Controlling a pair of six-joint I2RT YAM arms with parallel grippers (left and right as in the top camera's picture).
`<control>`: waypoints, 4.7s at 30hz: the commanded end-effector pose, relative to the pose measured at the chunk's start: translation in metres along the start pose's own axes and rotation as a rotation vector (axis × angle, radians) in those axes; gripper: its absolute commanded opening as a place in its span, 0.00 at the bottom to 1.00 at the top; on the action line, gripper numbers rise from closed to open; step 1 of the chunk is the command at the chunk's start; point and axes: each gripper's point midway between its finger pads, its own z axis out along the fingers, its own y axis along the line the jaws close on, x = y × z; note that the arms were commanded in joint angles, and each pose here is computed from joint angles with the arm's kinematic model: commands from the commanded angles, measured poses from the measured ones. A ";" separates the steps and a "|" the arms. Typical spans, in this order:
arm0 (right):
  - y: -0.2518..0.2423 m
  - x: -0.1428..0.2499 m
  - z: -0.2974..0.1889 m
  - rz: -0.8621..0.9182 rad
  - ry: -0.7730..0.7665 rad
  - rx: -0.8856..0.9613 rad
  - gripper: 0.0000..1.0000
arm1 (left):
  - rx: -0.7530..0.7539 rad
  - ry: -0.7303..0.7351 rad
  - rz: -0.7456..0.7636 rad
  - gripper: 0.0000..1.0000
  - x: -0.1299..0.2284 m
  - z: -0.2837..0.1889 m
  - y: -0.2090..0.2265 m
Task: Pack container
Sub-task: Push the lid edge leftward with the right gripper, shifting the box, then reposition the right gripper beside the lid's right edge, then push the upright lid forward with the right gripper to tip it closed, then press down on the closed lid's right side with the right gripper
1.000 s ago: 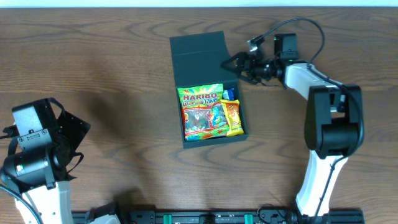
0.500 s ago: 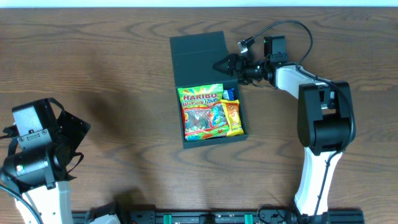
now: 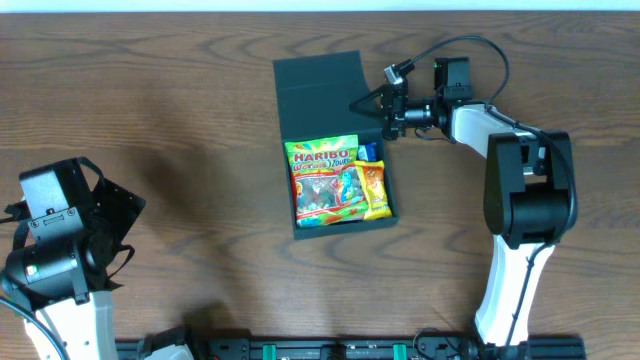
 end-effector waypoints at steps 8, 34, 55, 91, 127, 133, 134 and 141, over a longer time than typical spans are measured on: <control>-0.001 0.038 0.016 0.217 0.083 0.087 0.99 | -0.004 -0.023 0.005 0.95 -0.007 -0.005 0.000; 0.028 0.049 -0.123 0.084 -0.220 0.804 0.99 | -0.004 -0.023 0.005 0.95 -0.007 -0.005 0.000; -0.044 0.101 -0.135 0.290 -0.438 0.819 0.01 | -0.004 -0.023 0.005 0.95 -0.007 -0.005 0.000; -0.089 0.006 -0.007 0.178 -0.360 0.374 0.01 | -0.004 -0.023 0.005 0.96 -0.007 -0.005 0.000; 0.078 0.033 0.018 -0.465 0.068 -0.220 0.01 | -0.004 -0.023 0.005 0.95 -0.007 -0.005 0.000; 0.108 0.044 0.014 -0.560 0.108 -0.249 0.01 | -0.004 -0.023 0.005 0.95 -0.007 -0.005 0.000; 0.117 0.048 0.013 -0.582 0.124 -0.258 0.01 | -0.004 -0.023 0.005 0.95 -0.007 -0.005 0.000; 0.174 0.064 0.004 -0.684 0.134 -0.277 0.01 | -0.004 -0.023 0.005 0.95 -0.007 -0.005 0.000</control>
